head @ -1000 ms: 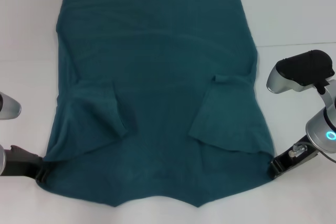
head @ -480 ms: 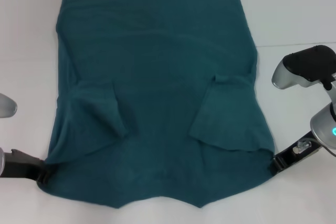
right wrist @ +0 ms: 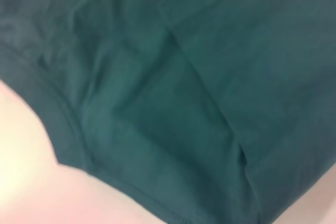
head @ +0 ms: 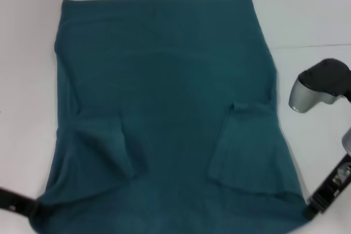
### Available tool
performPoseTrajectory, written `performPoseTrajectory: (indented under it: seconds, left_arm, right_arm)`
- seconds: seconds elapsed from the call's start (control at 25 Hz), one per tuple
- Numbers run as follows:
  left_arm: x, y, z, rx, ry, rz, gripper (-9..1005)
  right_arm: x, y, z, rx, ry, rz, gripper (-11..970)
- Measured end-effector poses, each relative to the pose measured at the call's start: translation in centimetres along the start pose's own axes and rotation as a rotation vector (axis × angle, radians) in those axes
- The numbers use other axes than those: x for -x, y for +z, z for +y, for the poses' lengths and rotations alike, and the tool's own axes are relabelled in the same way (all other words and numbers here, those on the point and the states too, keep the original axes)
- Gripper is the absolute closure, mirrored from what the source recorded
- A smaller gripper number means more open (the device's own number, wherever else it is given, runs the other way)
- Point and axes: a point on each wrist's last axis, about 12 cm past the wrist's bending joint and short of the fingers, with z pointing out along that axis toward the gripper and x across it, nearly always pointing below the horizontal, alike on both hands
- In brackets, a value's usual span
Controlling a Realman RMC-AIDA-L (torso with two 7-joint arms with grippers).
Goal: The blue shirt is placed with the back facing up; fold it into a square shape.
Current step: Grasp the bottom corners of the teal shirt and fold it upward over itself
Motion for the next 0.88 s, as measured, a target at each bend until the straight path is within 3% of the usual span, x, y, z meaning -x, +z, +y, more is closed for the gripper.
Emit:
performPoseTrajectory:
  seconds: [0.16,0.44,0.88]
  left_arm:
    - [-1.6,-0.4,-0.1,-0.043,-0.054,0.093,982]
    - [-4.0,-1.5,-0.6,-0.163,-0.126,0.223,982]
    - [-6.2,-1.4,-1.0,-0.232,-0.172,0.307,983]
  right_arm:
    - [-0.8,-0.1,1.1,0.065,-0.051,0.088,892]
    - [-1.2,0.3,1.9,0.066,-0.099,0.173,892]
    - [-2.1,2.7,4.6,0.167,-0.172,0.224,893]
